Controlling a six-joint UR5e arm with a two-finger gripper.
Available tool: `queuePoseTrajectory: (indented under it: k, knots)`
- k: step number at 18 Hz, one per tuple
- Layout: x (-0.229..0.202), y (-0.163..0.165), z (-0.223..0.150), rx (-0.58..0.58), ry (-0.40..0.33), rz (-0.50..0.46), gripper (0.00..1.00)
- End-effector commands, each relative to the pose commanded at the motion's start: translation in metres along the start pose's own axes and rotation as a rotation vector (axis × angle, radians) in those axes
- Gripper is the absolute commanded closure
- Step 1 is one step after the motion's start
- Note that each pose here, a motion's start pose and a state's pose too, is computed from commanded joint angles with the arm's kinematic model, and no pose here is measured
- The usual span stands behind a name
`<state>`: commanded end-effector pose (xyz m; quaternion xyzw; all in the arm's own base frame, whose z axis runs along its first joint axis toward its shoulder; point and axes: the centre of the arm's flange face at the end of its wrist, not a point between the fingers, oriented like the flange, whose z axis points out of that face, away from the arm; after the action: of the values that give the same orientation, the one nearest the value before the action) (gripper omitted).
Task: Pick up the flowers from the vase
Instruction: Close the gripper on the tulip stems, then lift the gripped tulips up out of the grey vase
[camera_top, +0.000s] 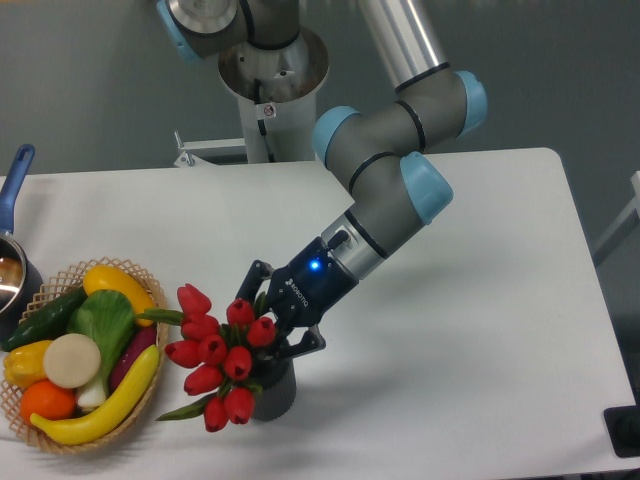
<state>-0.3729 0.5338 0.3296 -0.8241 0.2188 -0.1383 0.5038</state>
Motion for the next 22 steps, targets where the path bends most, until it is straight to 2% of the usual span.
queuePoseTrajectory:
  k: [6,11,22]
  knots:
    - [0.000,-0.014,-0.013,0.005,-0.022,-0.012,0.58]
    - [0.006,-0.057,-0.034,0.046,-0.049,-0.050,0.58]
    - [0.006,-0.110,-0.074,0.139,-0.083,-0.066,0.58]
